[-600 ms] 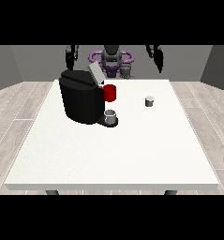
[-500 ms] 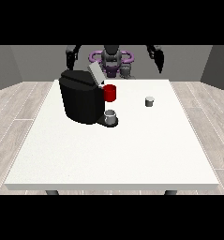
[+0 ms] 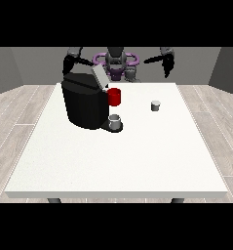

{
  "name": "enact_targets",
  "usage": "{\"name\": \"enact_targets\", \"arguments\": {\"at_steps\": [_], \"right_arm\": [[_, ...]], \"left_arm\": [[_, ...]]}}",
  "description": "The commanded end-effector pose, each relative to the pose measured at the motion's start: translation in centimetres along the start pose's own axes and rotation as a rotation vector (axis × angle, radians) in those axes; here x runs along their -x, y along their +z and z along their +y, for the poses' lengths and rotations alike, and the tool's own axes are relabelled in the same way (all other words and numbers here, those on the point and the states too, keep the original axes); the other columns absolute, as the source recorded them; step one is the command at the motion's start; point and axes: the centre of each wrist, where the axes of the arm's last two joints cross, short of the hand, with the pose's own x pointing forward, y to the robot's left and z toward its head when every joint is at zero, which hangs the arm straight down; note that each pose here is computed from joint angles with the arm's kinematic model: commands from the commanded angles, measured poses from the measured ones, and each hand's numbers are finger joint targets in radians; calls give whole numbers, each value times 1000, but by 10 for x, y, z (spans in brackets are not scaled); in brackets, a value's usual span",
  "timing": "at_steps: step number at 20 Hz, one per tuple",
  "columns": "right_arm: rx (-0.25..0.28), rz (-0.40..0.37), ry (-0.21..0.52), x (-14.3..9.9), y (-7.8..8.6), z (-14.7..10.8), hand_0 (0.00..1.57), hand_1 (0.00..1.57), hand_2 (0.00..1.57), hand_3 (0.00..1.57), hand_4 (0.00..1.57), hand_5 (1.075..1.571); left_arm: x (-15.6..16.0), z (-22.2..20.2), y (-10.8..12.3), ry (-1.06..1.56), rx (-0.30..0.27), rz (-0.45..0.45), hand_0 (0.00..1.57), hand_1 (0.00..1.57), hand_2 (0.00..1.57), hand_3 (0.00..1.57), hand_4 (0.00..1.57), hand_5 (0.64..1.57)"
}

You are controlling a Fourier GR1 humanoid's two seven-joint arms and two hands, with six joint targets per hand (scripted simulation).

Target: Insert the coffee pod into the coffee machine and close the lid

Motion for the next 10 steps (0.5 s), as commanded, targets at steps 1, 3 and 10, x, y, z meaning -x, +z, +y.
{"name": "enact_targets", "arguments": {"at_steps": [1,3,10], "right_arm": [[33,-6,42,-2,1,16,0,0,0,0,0,1571],[2,-51,32,-15,-9,1,0,0,0,0,0,1571],[-40,-85,-5,-19,-16,39,0,0,0,0,0,1571]], "left_arm": [[4,17,-8,-132,40,38,0,0,0,0,0,1571],[1,53,-16,-181,33,59,0,0,0,0,0,1571],[-24,78,-61,-290,50,145,0,0,0,0,0,1571]]}}
